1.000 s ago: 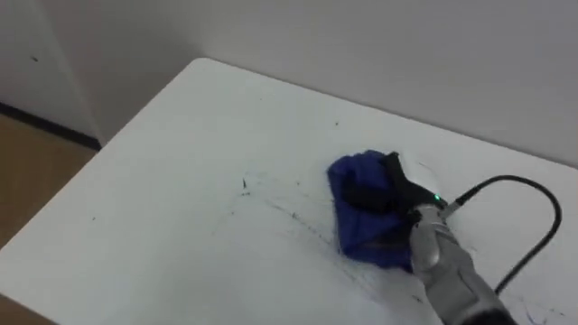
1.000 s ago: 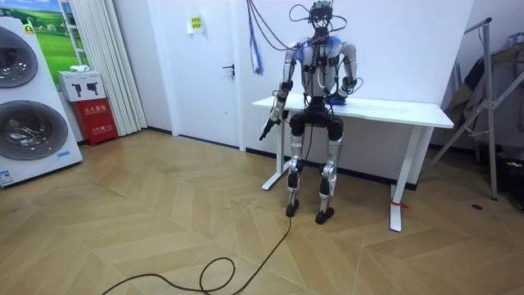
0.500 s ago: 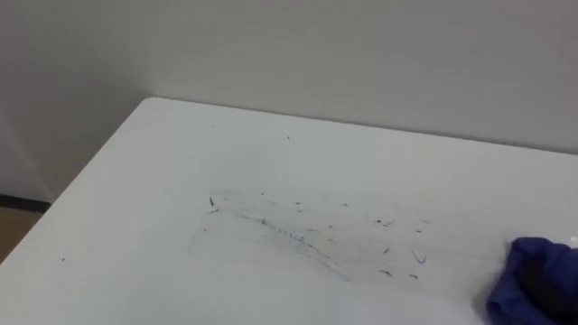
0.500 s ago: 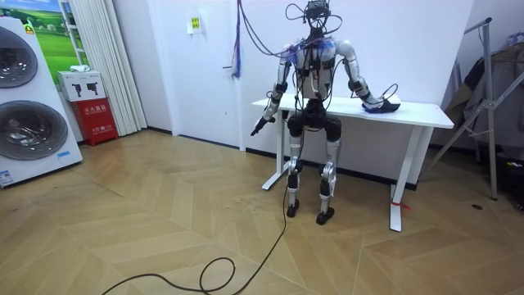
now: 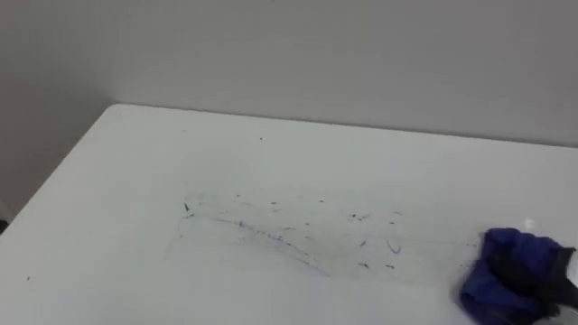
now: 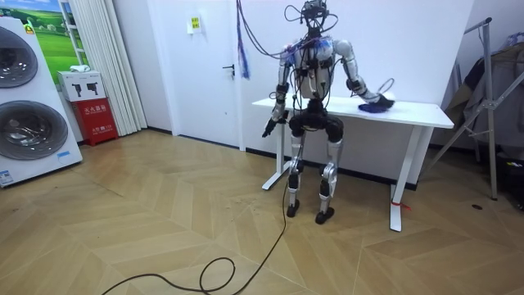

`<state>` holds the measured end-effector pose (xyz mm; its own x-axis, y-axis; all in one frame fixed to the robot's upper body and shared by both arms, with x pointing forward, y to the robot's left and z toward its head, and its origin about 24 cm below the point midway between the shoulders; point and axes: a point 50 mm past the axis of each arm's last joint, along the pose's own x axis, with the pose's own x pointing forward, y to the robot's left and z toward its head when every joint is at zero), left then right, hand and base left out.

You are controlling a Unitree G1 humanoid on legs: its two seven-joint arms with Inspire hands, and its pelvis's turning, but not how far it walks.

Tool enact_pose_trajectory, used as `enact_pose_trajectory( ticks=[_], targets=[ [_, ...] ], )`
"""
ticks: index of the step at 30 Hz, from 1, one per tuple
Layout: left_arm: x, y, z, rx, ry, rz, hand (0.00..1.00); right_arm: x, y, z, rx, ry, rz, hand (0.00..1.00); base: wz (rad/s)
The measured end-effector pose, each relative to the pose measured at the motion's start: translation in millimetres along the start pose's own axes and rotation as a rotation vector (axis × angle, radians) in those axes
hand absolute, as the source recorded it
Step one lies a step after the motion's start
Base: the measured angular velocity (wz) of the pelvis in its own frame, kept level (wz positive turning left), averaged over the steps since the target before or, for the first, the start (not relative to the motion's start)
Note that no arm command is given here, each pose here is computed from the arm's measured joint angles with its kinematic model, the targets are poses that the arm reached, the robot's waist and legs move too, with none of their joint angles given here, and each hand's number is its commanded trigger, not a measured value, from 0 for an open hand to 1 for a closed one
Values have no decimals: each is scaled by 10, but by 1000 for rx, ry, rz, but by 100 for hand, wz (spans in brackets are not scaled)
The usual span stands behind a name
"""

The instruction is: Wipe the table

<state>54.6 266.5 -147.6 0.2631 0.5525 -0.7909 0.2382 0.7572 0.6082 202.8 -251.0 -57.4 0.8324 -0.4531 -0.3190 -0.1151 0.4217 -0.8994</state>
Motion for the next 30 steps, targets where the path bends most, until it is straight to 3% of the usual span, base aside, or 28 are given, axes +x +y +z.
enact_pose_trajectory(
  ticks=[1,3,5,8,13,16,23,25,27,30],
  targets=[
    [2,-1,54,6,-15,0,0,-2,29,216,-27,-80,27,100,-47],
    [0,-19,256,45,-70,-5,0,-92,179,995,-93,-348,135,100,11],
    [-27,-50,409,51,-121,-9,0,-170,233,1318,-115,-459,185,100,46],
    [-59,-102,376,39,-118,-18,0,-171,226,1383,-121,-489,191,100,38],
    [-75,-148,113,39,-40,-29,0,-231,328,1127,-29,-482,163,100,26],
    [-58,-57,-2,30,-17,7,0,-261,342,759,88,-376,84,100,13],
    [-65,249,-645,-13,175,127,0,-361,-44,-1024,191,238,-237,100,4],
    [-32,407,-673,-19,177,168,0,-411,-179,-1441,193,401,-261,100,-28],
    [21,674,-639,-38,141,238,0,-556,-241,-1840,209,595,-255,100,-37],
    [88,856,-476,-37,78,275,0,-702,-231,-2063,196,750,-234,100,-21]
  ],
)
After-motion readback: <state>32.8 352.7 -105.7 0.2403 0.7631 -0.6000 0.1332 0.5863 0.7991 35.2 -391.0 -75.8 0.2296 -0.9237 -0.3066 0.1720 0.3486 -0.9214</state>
